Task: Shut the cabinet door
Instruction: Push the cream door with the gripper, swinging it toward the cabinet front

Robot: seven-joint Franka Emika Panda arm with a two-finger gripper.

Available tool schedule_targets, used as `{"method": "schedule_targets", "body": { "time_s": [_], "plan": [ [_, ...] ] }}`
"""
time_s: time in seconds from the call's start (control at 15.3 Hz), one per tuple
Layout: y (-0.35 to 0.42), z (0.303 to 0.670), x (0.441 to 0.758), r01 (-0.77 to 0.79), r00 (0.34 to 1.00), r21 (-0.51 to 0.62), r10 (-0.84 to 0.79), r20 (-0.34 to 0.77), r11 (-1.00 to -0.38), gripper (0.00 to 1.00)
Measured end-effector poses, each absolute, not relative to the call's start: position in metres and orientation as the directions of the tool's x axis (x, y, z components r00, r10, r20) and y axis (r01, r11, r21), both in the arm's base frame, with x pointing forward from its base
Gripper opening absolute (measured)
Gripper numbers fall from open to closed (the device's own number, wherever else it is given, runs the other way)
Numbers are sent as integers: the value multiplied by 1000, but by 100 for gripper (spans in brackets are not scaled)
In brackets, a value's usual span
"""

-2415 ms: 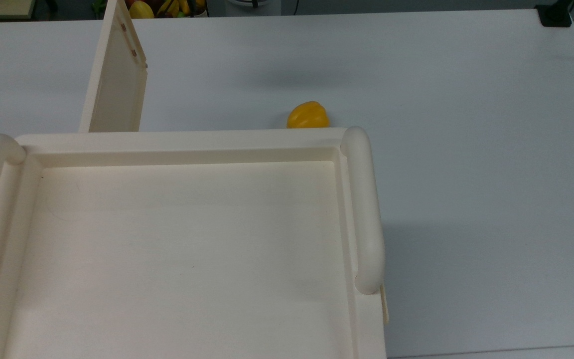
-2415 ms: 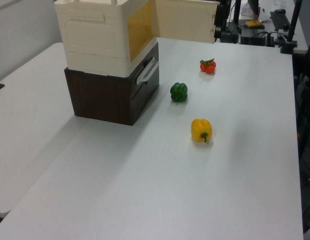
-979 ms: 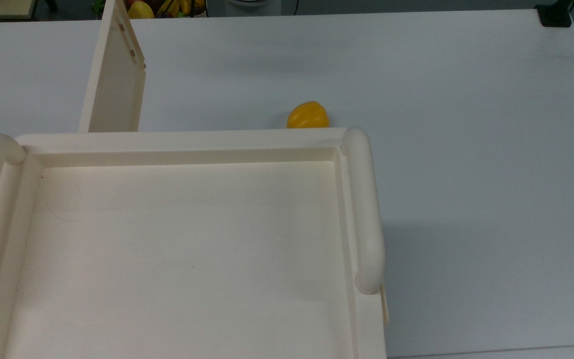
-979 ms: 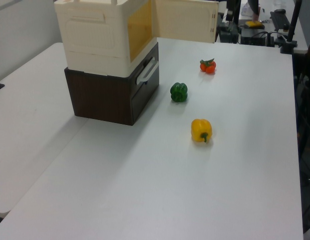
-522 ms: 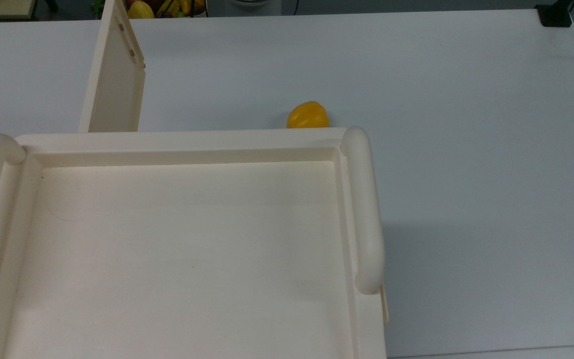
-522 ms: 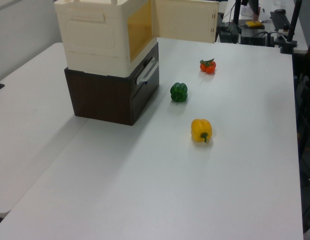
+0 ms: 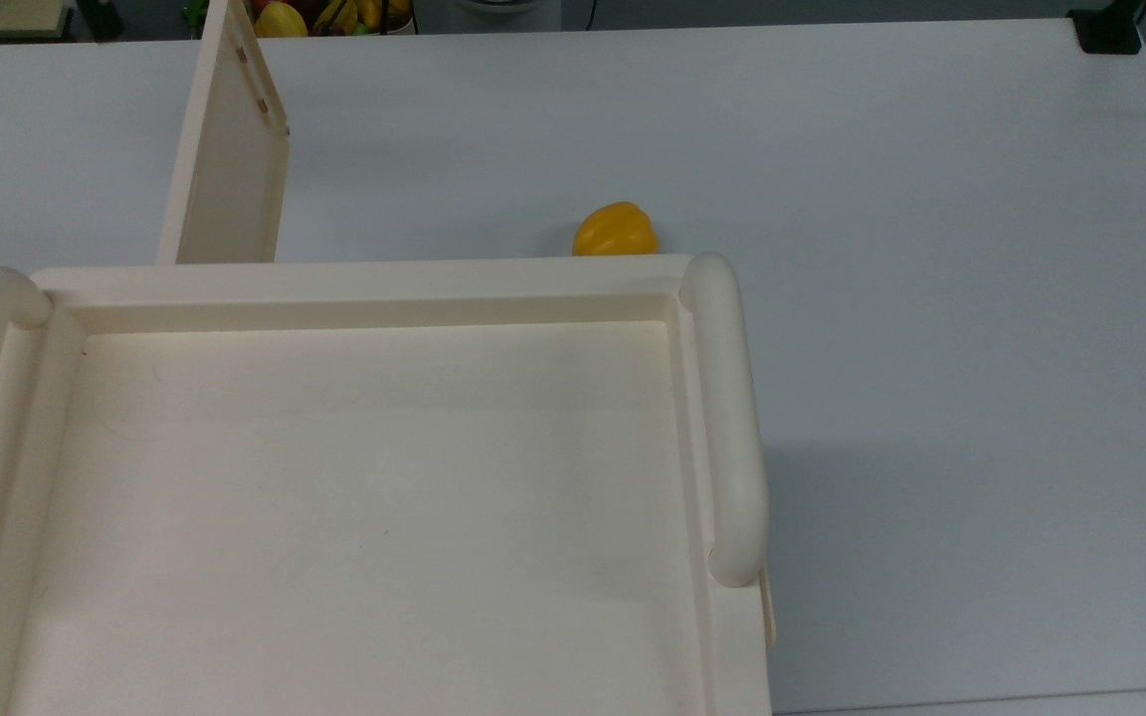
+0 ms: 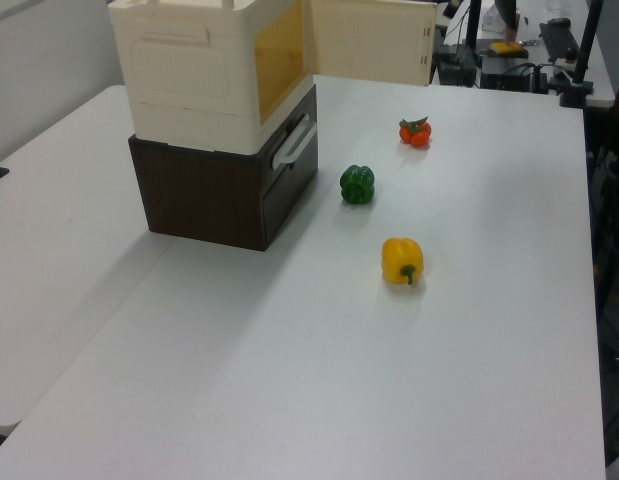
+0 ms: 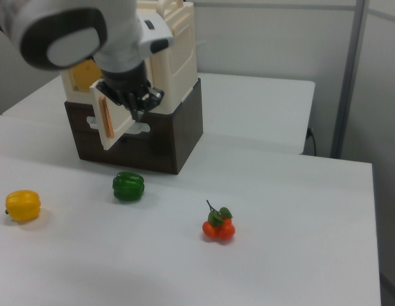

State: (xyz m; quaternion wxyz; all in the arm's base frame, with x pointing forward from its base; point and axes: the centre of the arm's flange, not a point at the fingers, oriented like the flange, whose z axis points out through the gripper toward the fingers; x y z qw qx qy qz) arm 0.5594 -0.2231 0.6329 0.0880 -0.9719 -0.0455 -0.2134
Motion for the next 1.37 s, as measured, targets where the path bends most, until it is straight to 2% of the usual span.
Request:
{"method": "schedule_targets", "body": {
  "time_s": [0.59,1.37],
  "plan": [
    [-174,586,619,161,872,-203,43,487,-966,1],
    [-55,556,673,197,831,-226,40,555,-954,1]
  ]
}}
